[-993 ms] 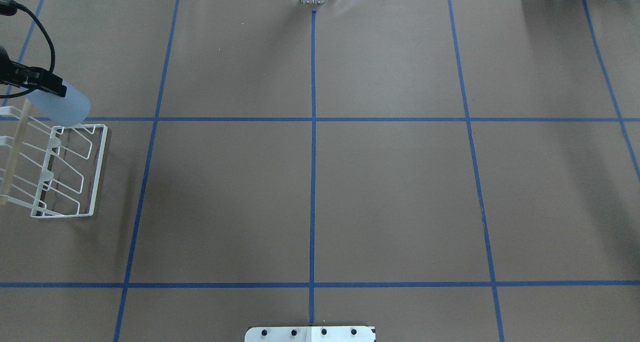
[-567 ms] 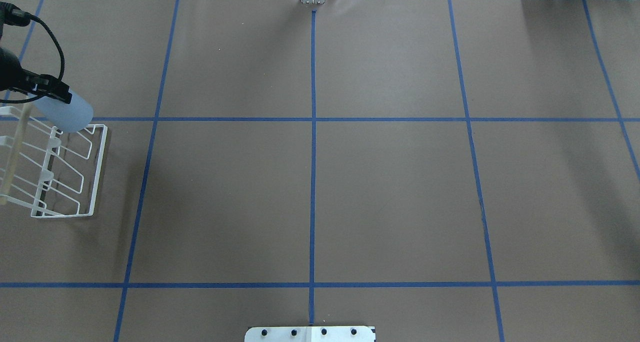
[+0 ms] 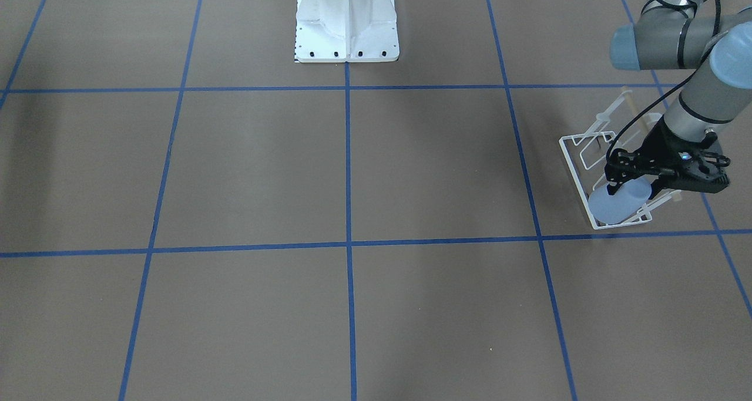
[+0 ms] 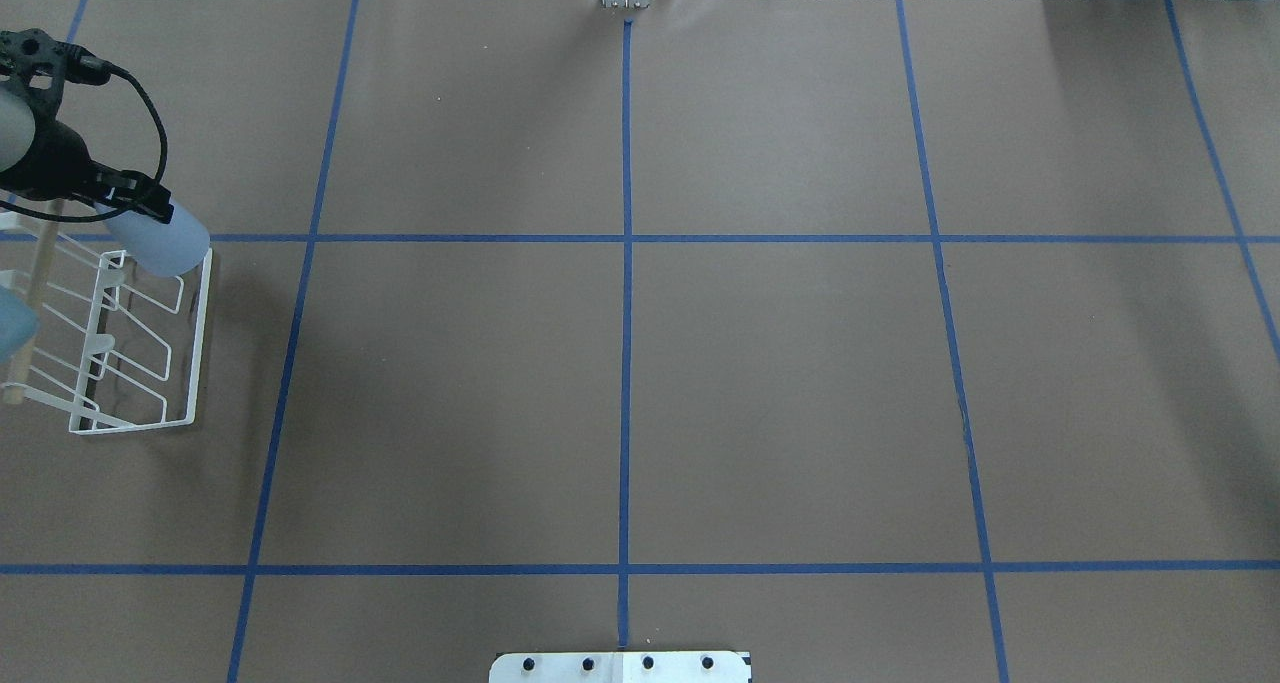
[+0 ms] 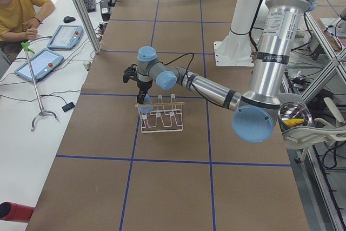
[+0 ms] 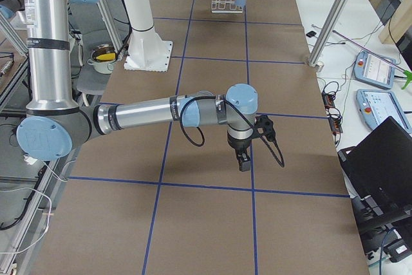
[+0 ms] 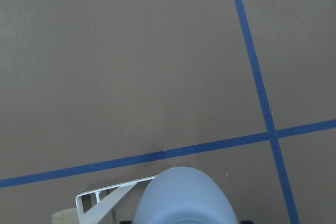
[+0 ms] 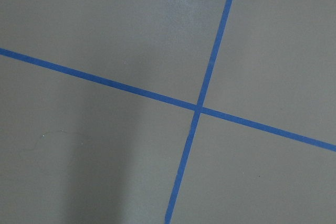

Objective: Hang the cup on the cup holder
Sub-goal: 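Lower the cup onto the rack's wooden peg with the left gripper, then open the left gripper and withdraw it from the cup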

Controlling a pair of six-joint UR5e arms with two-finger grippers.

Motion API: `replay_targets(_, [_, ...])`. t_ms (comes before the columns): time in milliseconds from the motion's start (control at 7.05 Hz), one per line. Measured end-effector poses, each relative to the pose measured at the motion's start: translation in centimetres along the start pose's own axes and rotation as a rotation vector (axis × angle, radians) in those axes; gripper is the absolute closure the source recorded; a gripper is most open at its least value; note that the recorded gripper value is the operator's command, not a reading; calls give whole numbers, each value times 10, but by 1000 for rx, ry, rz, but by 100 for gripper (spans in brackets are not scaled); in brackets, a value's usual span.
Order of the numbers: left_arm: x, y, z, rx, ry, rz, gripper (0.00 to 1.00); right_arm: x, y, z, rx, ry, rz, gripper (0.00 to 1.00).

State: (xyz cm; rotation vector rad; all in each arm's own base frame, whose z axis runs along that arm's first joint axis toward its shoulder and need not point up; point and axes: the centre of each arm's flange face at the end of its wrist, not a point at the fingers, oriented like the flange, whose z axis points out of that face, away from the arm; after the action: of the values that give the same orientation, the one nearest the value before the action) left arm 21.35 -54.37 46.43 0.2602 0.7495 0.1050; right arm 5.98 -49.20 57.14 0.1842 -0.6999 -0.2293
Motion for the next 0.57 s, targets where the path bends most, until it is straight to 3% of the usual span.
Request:
replay_targets(284, [7, -5, -5, 13, 14, 13, 1, 2, 1, 2, -5, 3, 3, 0])
replay_targets(567, [4, -17, -33, 22, 33, 20, 1, 8, 7, 8, -25, 20, 16, 0])
